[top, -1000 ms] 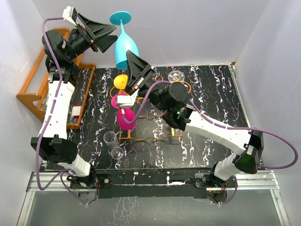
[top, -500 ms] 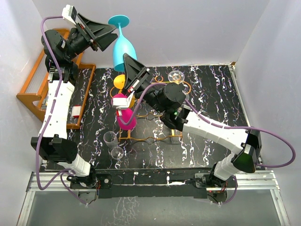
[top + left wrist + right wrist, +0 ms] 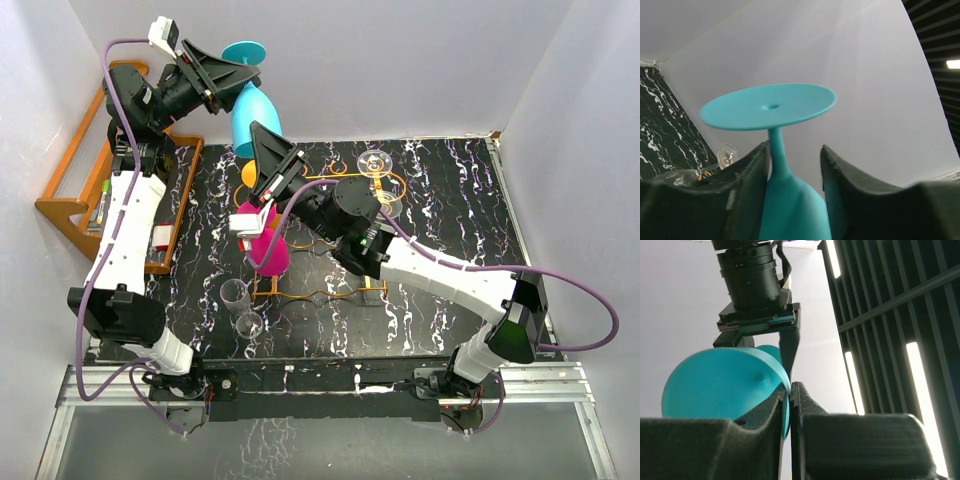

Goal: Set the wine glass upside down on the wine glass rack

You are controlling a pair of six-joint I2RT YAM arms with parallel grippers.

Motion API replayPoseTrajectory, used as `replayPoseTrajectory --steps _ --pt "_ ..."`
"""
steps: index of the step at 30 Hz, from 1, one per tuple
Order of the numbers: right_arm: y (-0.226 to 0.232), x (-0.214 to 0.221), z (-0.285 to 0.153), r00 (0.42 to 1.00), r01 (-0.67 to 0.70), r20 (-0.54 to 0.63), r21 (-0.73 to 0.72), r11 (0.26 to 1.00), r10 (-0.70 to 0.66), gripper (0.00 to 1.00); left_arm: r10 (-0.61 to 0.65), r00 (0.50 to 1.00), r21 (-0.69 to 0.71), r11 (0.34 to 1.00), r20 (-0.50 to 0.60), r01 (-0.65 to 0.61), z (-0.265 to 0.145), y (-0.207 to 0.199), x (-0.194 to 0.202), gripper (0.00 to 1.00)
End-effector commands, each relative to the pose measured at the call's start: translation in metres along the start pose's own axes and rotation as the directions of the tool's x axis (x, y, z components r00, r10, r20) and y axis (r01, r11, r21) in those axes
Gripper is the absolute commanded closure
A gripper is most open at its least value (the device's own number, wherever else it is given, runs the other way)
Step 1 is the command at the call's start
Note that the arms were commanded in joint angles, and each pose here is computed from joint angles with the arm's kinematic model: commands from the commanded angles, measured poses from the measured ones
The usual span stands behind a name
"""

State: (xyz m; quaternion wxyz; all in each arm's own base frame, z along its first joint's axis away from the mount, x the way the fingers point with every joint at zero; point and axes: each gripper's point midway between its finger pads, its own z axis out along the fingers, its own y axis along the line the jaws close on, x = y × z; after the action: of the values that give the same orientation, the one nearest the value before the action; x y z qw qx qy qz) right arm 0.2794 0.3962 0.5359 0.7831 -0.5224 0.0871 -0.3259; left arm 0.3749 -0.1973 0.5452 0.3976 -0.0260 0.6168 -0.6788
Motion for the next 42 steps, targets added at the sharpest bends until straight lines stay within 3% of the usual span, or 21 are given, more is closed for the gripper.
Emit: replayPoseTrajectory --steps 1,4,6,10,14,19,23,24,25,26,30,35,37,38,39,40,41,42 --pt "-0.035 0.009 0.003 1.0 0.009 -0.03 0.084 0.996 -0.007 0.92 0.029 0.999 0.031 0.999 -0.042 -0.027 -0.003 -0.016 0.014 0.65" --pt "-0.032 0.009 0.004 0.999 0.009 -0.035 0.074 0.997 -0.006 0.92 0.042 0.998 0.041 0.998 -0.044 -0.041 -0.003 -0.021 0.014 0.79" --pt "-0.031 0.009 0.004 0.999 0.009 -0.035 0.07 0.997 -0.007 0.92 0.046 0.998 0.042 0.998 -0.046 -0.044 -0.003 -0.022 0.014 0.98" --pt "-0.028 0.008 0.005 1.0 0.006 -0.027 0.059 0.998 -0.004 0.92 0.079 0.995 0.053 0.996 -0.058 -0.076 -0.003 -0.026 0.014 1.0" --pt "-0.026 -0.004 0.001 0.999 -0.028 0.043 0.038 0.999 0.026 0.89 0.193 0.979 0.07 0.98 -0.065 -0.188 -0.003 -0.041 0.012 1.0" --pt "-0.028 -0.022 -0.012 0.98 -0.122 0.158 0.014 0.992 0.118 0.74 0.364 0.93 0.086 0.93 -0.056 -0.359 -0.006 -0.061 0.009 1.0" --pt "-0.024 -0.022 -0.017 0.979 -0.125 0.16 -0.02 0.992 0.127 0.54 0.488 0.872 0.102 0.87 -0.044 -0.482 -0.01 -0.076 0.009 1.0" --pt "-0.023 -0.022 -0.019 0.979 -0.124 0.157 -0.025 0.992 0.127 0.44 0.515 0.856 0.105 0.854 -0.039 -0.509 -0.011 -0.082 0.009 1.0" --pt "-0.024 -0.021 -0.021 0.98 -0.124 0.153 -0.024 0.992 0.127 0.19 0.543 0.839 0.103 0.837 -0.036 -0.537 -0.012 -0.085 0.008 1.0" --pt "-0.026 -0.02 -0.024 0.98 -0.128 0.151 -0.024 0.992 0.13 0.04 0.579 0.814 0.103 0.812 -0.03 -0.574 -0.014 -0.089 0.008 1.0" --pt "-0.043 -0.014 -0.039 0.975 -0.173 0.141 0.008 0.985 0.17 0.02 0.654 0.756 0.144 0.751 -0.027 -0.644 -0.025 -0.114 0.018 1.0" --pt "-0.083 0.004 -0.082 0.943 -0.323 0.105 0.07 0.944 0.315 0.02 0.651 0.755 0.195 0.753 -0.078 -0.629 -0.05 -0.133 0.051 1.0" --pt "-0.1 0.017 -0.094 0.911 -0.412 0.073 0.13 0.902 0.405 0.02 0.631 0.77 0.209 0.769 -0.098 -0.604 -0.061 -0.133 0.066 1.0" --pt "-0.114 0.031 -0.1 0.854 -0.515 0.047 0.207 0.832 0.518 0.01 0.626 0.773 0.214 0.773 -0.104 -0.597 -0.066 -0.132 0.073 1.0" --pt "-0.134 0.047 -0.107 0.758 -0.63 0.05 0.317 0.709 0.65 0.02 0.63 0.77 0.219 0.769 -0.1 -0.601 -0.074 -0.135 0.081 1.0" --pt "-0.15 0.065 -0.113 0.603 -0.739 0.063 0.419 0.528 0.795 0.02 0.635 0.766 0.219 0.765 -0.096 -0.606 -0.079 -0.135 0.088 1.0" --pt "-0.156 0.081 -0.115 0.468 -0.786 0.045 0.476 0.393 0.882 0.02 0.64 0.763 0.218 0.76 -0.09 -0.612 -0.085 -0.136 0.094 1.0" --pt "-0.164 0.092 -0.113 0.359 -0.813 0.021 0.497 0.302 0.933 0.02 0.644 0.76 0.216 0.757 -0.085 -0.617 -0.091 -0.135 0.1 1.0"
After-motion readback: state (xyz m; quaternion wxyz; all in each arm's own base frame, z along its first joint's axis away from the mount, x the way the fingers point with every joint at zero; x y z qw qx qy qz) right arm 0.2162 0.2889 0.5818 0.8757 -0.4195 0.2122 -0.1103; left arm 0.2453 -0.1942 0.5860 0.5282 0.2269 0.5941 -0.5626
